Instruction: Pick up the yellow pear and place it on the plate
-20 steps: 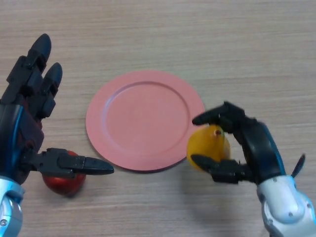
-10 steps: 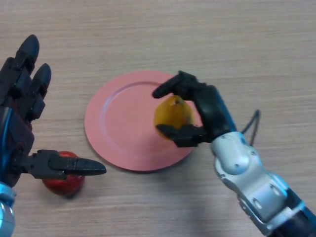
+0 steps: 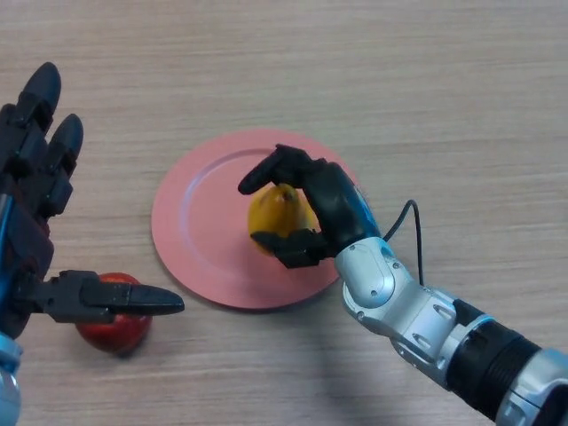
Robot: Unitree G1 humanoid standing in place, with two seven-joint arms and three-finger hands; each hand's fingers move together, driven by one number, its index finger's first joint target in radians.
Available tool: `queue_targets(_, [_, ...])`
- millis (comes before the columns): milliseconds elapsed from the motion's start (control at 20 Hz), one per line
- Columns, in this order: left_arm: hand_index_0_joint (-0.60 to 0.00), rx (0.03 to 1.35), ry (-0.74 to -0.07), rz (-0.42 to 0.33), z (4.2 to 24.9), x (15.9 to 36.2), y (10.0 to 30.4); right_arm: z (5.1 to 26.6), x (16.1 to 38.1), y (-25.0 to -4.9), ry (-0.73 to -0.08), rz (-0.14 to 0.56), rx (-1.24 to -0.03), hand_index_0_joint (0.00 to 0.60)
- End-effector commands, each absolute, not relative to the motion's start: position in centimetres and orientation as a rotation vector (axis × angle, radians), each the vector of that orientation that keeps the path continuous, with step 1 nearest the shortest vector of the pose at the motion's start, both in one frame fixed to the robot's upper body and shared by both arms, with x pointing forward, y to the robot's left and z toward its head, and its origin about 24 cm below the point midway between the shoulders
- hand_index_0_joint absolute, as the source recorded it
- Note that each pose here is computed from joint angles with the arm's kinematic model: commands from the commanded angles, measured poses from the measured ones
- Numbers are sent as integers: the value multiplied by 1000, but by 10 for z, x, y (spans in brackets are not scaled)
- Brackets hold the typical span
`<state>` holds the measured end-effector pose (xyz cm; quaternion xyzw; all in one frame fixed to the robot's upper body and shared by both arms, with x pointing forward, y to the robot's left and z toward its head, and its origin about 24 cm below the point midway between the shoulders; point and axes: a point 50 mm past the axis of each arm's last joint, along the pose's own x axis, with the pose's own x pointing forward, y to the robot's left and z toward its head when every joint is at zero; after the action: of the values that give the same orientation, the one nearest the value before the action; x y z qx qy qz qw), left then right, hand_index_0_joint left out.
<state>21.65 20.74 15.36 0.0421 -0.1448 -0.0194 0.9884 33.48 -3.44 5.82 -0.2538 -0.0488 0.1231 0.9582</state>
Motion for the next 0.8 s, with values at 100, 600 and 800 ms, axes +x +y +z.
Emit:
queue_targets(100, [0,128,-522,-25,185,203,217,99,349,-26,-194,220,-444,600])
queue_targets(600, [0,125,-524,-23,185,201,217,118,342,-21,-243,256,-373,0])
queue_targets(800, [0,131,-521,-25,185,201,215,147,333,-30,-328,238,-298,0])
